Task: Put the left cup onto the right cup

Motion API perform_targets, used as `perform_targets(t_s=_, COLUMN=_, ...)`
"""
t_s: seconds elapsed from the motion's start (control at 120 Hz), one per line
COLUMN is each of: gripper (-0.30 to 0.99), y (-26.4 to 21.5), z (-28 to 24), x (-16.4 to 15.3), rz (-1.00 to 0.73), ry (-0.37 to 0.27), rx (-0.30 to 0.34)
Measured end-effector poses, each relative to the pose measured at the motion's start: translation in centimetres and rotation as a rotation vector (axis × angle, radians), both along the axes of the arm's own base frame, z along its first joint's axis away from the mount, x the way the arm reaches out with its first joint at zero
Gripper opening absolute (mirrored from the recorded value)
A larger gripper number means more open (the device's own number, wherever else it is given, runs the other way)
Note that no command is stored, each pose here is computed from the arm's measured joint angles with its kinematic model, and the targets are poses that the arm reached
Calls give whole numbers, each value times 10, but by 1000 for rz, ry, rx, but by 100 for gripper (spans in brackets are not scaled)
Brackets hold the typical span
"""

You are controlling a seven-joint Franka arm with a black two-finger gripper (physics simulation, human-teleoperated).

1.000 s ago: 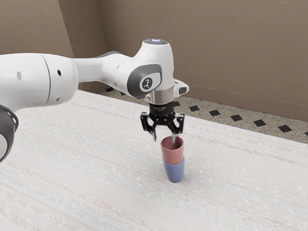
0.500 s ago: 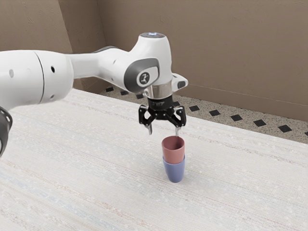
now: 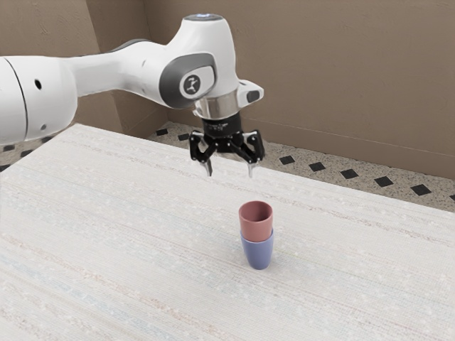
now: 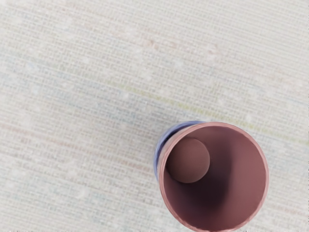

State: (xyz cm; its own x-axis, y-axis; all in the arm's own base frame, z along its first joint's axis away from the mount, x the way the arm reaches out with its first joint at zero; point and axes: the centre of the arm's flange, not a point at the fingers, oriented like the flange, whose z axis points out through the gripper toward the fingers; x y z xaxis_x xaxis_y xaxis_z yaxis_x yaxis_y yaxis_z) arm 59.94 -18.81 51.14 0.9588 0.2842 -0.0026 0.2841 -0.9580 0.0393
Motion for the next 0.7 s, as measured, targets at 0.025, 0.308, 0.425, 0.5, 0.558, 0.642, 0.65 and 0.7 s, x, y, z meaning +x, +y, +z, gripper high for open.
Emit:
perform_targets(t_s=0.025, gripper=69, y=3, z=4, x=-1, rz=-1, ry=0, rx=0)
perform_targets(t_s=0.308, gripper=69, y=44, z=39, x=-12, rz=-36, ry=10, rx=18)
perform_targets(t_s=0.425, gripper=69, y=61, z=53, x=-15, rz=-69, ry=10, rx=37)
perform_targets(t_s=0.5, gripper=69, y=72, z=62, x=-16, rz=-91, ry=13, rx=43)
perform_targets(t_s=0.558, gripper=69, y=81, z=68, x=-18, rz=-109, ry=16, rx=46)
perform_targets(t_s=0.642, gripper=69, y=93, z=76, x=-21, rz=-134, ry=17, rx=47)
perform_targets(t_s=0.65, gripper=69, y=94, z=77, x=-22, rz=-136, ry=16, rx=47)
perform_targets(t_s=0.7, gripper=69, y=98, z=83, x=-25, rz=-153, ry=15, rx=47)
